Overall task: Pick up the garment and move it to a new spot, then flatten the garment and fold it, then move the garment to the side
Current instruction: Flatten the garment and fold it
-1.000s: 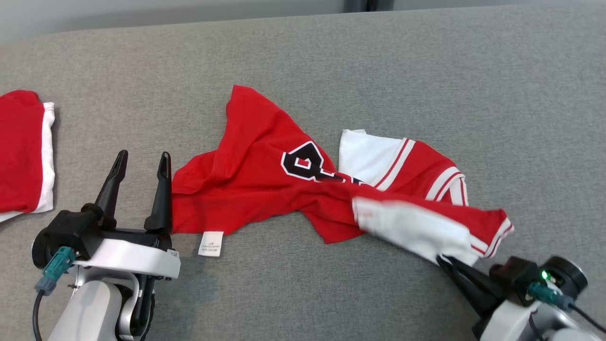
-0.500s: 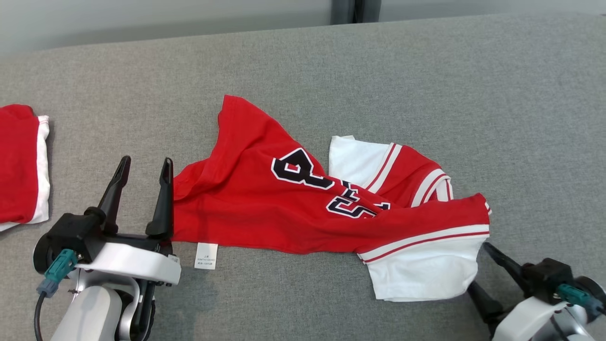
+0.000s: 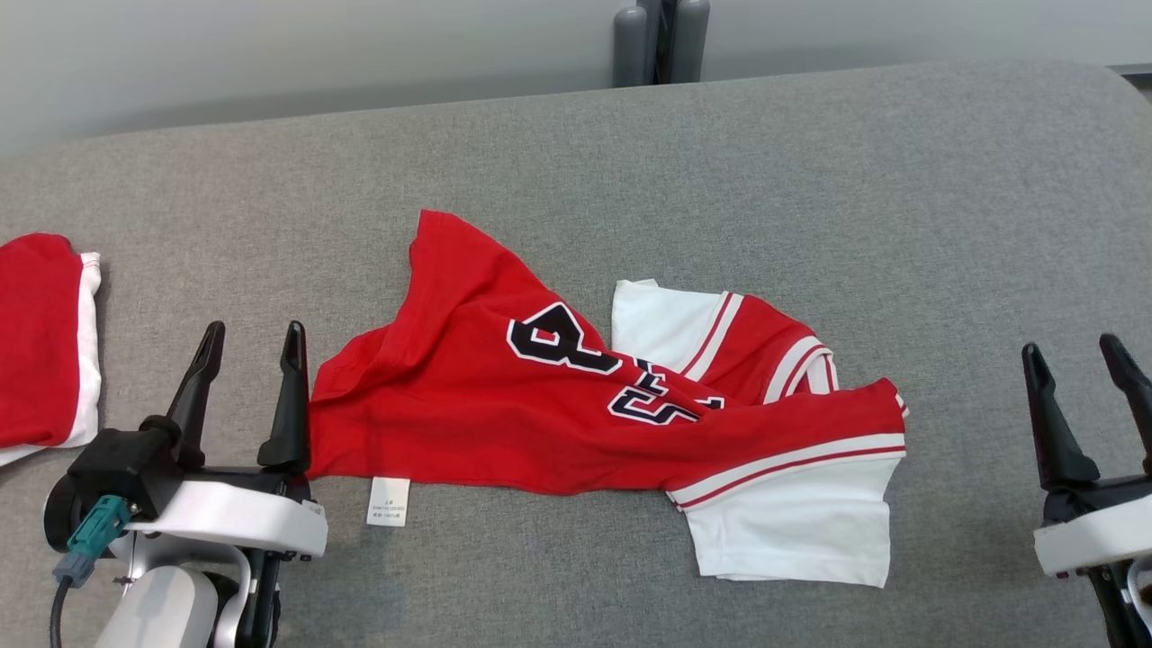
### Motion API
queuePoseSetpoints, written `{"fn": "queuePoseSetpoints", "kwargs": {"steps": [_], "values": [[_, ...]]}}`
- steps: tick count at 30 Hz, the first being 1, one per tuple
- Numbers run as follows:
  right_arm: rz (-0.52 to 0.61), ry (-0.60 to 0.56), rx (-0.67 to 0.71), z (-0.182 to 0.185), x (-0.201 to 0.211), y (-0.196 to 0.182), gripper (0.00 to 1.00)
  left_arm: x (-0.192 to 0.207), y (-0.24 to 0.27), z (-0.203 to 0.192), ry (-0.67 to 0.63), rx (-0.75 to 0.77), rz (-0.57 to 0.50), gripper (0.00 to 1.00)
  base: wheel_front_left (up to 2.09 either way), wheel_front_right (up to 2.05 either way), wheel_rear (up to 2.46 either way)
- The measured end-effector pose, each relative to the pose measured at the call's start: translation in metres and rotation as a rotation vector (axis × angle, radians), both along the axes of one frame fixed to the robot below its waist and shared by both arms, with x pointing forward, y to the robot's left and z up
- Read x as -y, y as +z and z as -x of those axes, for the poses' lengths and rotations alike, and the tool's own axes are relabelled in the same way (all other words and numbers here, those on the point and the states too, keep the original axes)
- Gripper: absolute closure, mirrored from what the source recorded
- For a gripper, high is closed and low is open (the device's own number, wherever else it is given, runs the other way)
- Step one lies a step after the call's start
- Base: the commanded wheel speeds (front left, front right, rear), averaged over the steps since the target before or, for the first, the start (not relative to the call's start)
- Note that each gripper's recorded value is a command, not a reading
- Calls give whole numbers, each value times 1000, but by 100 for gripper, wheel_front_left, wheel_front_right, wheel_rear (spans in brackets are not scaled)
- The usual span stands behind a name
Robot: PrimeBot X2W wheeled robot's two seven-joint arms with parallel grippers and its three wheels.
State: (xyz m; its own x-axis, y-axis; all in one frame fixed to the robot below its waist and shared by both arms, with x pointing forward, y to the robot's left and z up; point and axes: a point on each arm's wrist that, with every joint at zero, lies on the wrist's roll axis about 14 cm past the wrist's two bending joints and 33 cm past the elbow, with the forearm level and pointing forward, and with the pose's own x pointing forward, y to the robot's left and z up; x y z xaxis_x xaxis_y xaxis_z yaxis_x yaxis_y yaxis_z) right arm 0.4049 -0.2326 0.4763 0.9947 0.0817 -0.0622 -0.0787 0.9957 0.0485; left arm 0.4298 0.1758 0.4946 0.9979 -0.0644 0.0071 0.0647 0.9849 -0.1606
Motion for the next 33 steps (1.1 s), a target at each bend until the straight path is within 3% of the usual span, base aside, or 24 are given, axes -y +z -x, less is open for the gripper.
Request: {"fn": "queuePoseSetpoints", "kwargs": {"steps": [7,14,27,33], "values": [[-38,25,181,-14,-29,54,0,-2,6,7,10,5,7,0,0,0,0],[-82,77,166,-7,-58,53,0,-3,5,19,17,-5,17,0,0,0,0],[-102,88,154,-1,-65,51,0,-1,0,25,11,-28,17,0,0,0,0],[-115,100,139,-2,-70,48,0,13,-22,24,-66,-135,29,0,0,0,0]]}}
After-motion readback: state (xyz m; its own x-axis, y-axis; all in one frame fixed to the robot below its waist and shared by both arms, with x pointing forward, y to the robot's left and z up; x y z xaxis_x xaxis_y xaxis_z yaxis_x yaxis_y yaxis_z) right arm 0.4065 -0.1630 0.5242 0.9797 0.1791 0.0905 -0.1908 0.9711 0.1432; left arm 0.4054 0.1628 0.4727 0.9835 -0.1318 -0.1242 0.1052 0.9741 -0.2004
